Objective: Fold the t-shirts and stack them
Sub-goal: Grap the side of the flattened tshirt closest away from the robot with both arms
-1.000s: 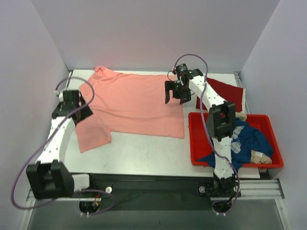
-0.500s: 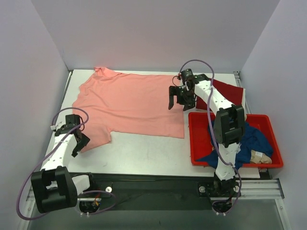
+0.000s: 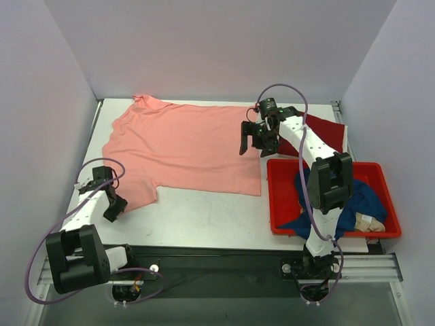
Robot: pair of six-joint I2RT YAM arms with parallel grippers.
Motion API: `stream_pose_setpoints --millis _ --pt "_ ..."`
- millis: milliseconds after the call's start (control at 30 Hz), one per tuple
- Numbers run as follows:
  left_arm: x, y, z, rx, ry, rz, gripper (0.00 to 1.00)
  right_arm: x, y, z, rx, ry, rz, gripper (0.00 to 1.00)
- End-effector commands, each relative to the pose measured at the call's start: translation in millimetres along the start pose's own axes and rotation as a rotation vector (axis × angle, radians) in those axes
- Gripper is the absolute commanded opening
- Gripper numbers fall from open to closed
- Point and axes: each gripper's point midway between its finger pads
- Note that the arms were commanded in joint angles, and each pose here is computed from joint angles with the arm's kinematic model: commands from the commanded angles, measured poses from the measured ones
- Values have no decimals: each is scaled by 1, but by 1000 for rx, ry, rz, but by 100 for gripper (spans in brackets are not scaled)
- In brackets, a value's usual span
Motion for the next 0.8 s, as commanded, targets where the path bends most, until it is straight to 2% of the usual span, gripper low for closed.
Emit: stream_pose_setpoints --millis 0,533,767 --pt "2 -5 9 -34 -36 -43 48 -18 4 -2 5 -22 12 86" --pt "9 -6 21 -108 -80 -98 45 -16 3 -13 7 2 18 86" --pt "17 -2 20 -120 -73 -87 35 -13 2 -21 12 22 20 85"
Point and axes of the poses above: each gripper's point midway between its finger pads, its own x axis out along the fingers, its own y axis along the line the jaws close on, z = x × y, and after that the axes turned 4 degrees about -x, right-handed
